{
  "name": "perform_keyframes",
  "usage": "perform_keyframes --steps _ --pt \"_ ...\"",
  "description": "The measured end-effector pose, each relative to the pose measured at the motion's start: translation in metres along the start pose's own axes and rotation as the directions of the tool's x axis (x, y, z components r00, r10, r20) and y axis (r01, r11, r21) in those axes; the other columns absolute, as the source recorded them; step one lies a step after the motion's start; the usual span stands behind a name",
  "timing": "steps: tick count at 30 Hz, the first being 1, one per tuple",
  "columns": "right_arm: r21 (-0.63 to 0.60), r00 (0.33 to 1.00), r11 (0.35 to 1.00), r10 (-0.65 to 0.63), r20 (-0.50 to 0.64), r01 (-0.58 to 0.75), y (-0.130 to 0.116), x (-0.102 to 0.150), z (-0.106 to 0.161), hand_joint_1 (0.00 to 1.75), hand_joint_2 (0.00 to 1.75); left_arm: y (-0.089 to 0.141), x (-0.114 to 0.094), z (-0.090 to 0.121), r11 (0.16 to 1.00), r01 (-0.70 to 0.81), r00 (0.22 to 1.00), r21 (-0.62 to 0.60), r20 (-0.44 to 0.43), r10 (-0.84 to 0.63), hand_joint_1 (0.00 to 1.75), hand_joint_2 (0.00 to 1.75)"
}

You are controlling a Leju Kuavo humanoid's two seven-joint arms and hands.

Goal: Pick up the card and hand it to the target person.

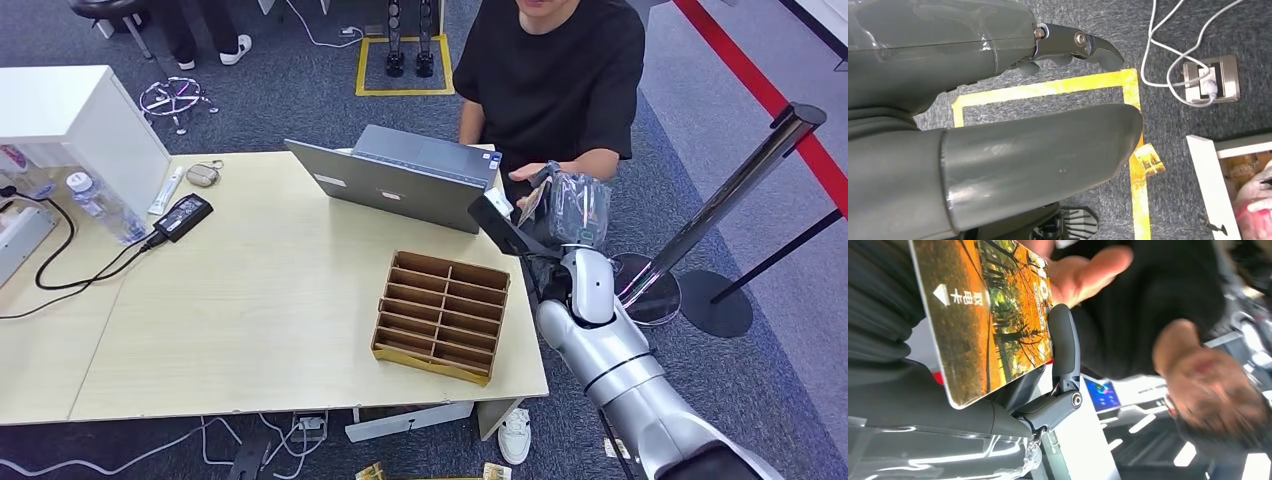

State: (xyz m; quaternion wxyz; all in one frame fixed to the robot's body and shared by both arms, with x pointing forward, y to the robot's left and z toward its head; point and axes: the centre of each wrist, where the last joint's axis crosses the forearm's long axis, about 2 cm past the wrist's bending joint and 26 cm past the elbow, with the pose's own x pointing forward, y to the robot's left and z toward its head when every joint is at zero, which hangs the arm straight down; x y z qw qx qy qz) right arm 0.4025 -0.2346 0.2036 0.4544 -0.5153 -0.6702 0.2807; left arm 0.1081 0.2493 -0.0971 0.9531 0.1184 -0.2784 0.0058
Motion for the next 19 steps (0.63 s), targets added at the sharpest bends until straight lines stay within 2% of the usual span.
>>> perform_keyframes --steps 5,11,13,15,16,17,19 --pt "0.066 0.995 0.995 0.080 -0.052 -0.076 0.009 -0.018 -0.007 1.75 1.75 -0.001 0.002 -0.001 1.000 0.016 1.000 -0.008 0.003 -0.016 0.00 0.00" --pt "0.141 0.968 0.973 0.203 -0.147 -0.183 0.016 -0.054 -0.015 1.70 1.75 -0.002 0.005 -0.001 0.999 0.033 0.999 -0.024 0.010 -0.033 0.00 0.00" --pt "0.162 0.957 0.964 0.236 -0.168 -0.210 0.018 -0.064 -0.014 1.20 1.75 -0.002 0.005 -0.001 0.999 0.038 0.999 -0.027 0.012 -0.038 0.00 0.00" --pt "0.177 0.947 0.956 0.264 -0.185 -0.232 0.018 -0.073 -0.014 0.41 1.75 -0.002 0.005 -0.001 0.999 0.041 0.999 -0.030 0.014 -0.041 0.00 0.00" --pt "0.185 0.941 0.952 0.278 -0.192 -0.243 0.019 -0.078 -0.014 0.20 1.75 -0.002 0.006 -0.001 0.999 0.043 0.999 -0.032 0.015 -0.043 0.00 0.00" --pt "0.193 0.936 0.948 0.291 -0.197 -0.254 0.019 -0.082 -0.013 0.04 1.75 -0.002 0.006 -0.001 0.998 0.045 0.999 -0.033 0.016 -0.045 0.00 0.00" --pt "0.207 0.928 0.940 0.312 -0.206 -0.270 0.020 -0.089 -0.012 0.00 1.75 -0.002 0.006 -0.001 0.998 0.049 0.999 -0.036 0.018 -0.048 0.00 0.00"
